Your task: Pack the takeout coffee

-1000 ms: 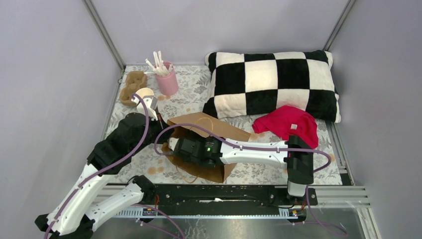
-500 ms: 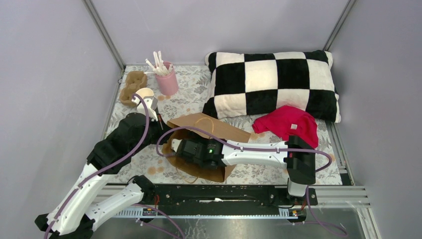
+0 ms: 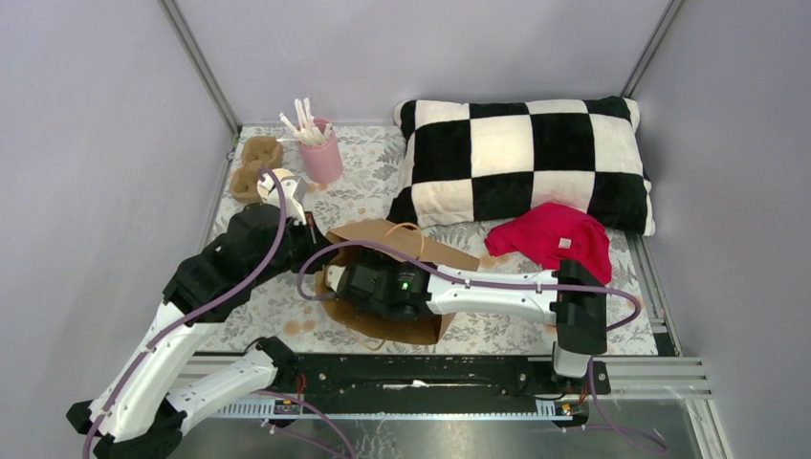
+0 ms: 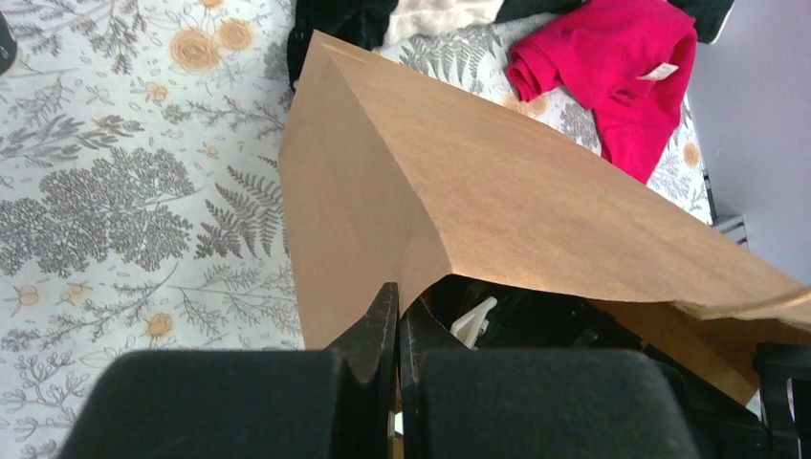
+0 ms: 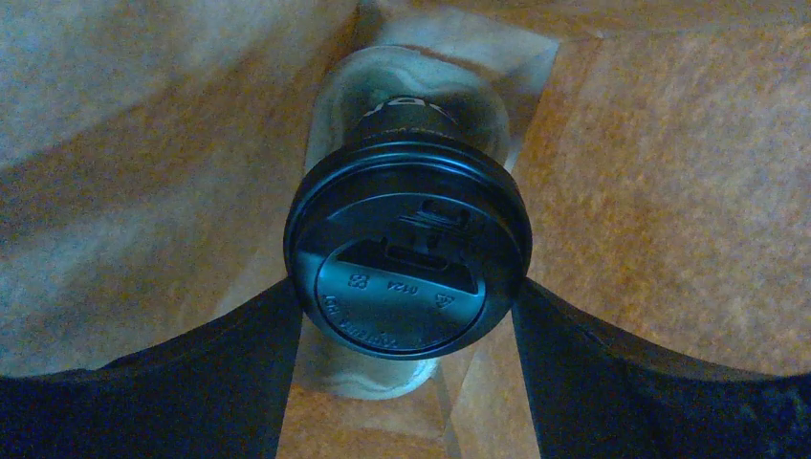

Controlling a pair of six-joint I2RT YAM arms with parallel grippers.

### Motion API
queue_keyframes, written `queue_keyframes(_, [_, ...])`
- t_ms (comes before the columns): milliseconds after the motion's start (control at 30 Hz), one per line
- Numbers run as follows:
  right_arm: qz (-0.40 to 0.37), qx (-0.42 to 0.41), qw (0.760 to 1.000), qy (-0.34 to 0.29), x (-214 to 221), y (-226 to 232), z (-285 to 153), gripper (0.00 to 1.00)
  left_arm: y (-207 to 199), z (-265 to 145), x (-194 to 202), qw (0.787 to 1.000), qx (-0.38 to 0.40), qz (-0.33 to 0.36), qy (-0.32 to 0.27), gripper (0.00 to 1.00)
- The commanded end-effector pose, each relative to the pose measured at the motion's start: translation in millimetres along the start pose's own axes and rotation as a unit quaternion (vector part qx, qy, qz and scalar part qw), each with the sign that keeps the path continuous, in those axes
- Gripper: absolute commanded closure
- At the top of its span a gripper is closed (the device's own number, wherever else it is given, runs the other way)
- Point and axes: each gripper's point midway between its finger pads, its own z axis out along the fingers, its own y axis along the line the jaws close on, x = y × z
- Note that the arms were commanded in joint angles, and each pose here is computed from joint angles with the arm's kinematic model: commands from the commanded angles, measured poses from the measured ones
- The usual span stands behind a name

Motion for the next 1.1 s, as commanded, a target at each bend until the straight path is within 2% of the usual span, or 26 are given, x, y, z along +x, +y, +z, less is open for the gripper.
queue_keyframes(0, [0.001,-0.047,0.999,-0.017,-5,-2,-17,0.31,-31,-19,-10,0.998,0.067,-0.021,0.004,1.0])
queue_keyframes(267, [0.004,-0.117,0.993,-0.007,-3,19,-25,0.31,-47,-28,1,0.993,0.085,-0.051,0.07,1.0])
queue_keyframes(500, [0.01,-0.172,0.985,-0.013,-3,39,-23,0.3,-57,-32,0,0.988,0.083,-0.079,0.102,1.0])
queue_keyframes(800, [0.045,-0.213,0.975,-0.037,0,41,-13,0.31,-62,-16,-17,0.99,0.06,-0.083,0.1,0.95])
queue_keyframes(967, [0.063,-0.243,0.967,-0.049,6,45,-6,0.31,-57,-5,-43,0.995,0.023,-0.078,0.06,0.82])
queue_keyframes(1067, [0.066,-0.259,0.963,-0.041,13,51,0,0.31,-51,-1,-55,0.996,-0.004,-0.075,0.04,0.67])
